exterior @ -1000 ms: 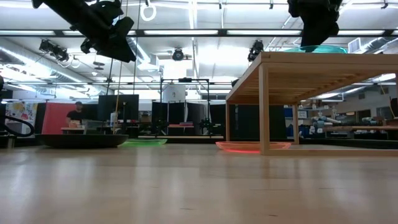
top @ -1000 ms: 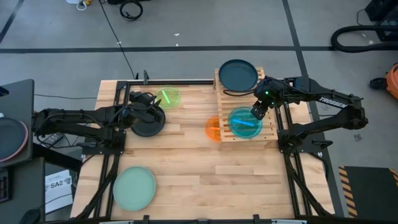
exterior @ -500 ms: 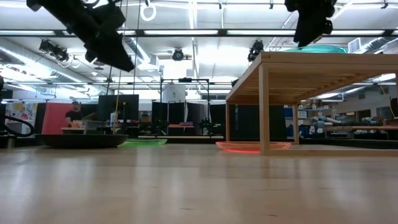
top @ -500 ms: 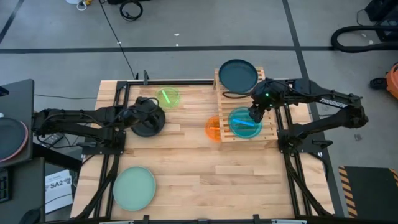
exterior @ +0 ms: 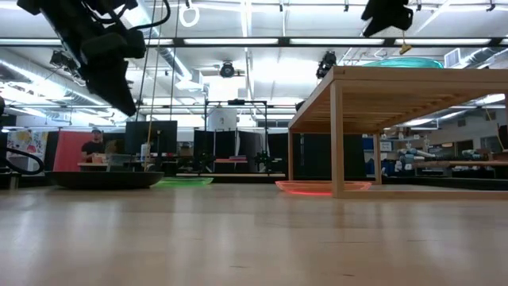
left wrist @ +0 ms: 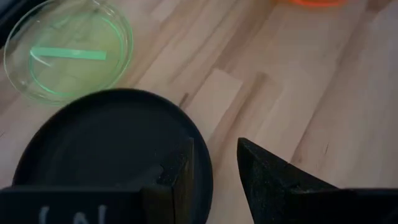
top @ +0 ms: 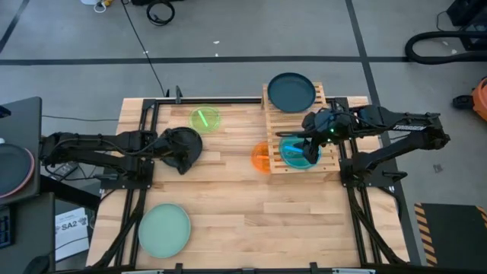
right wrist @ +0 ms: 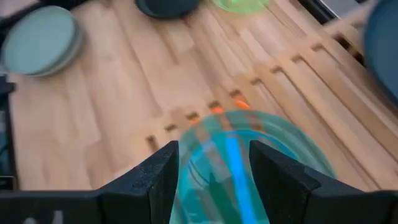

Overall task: Place and stack plates onto a shelf
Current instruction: Stack the black plate on top of the dark blue plate on the shelf

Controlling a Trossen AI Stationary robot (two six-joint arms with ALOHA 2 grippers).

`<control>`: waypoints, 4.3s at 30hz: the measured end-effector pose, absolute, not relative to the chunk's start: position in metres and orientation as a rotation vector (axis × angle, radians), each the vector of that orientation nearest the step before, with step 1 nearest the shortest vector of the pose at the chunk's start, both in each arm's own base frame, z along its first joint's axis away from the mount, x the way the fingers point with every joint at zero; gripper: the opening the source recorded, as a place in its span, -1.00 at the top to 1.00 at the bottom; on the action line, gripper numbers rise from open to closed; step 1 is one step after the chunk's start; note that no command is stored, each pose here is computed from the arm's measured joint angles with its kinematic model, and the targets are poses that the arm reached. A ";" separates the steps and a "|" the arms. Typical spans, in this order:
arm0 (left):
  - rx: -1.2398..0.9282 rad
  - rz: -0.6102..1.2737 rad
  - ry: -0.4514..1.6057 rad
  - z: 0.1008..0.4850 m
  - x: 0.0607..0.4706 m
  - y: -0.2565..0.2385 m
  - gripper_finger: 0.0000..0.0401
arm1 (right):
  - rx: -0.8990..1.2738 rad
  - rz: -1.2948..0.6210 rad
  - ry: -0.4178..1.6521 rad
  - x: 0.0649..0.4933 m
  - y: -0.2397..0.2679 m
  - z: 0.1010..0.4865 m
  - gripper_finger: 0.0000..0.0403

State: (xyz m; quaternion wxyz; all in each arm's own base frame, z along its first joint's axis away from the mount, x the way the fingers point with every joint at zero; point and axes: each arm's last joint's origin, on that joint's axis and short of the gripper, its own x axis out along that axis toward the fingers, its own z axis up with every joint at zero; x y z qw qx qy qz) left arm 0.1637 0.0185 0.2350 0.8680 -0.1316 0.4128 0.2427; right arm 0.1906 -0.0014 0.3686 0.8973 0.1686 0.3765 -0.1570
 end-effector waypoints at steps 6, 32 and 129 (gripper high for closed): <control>-0.268 0.477 0.885 0.233 0.164 0.010 0.35 | 0.320 -0.257 0.720 0.206 0.015 0.370 0.00; -0.168 0.543 1.228 0.168 0.207 0.007 0.35 | 0.191 -0.167 0.816 0.268 0.041 0.330 0.00; 0.140 0.100 0.909 0.289 0.248 -0.097 0.89 | 0.310 -0.254 0.514 0.289 0.005 0.352 -0.01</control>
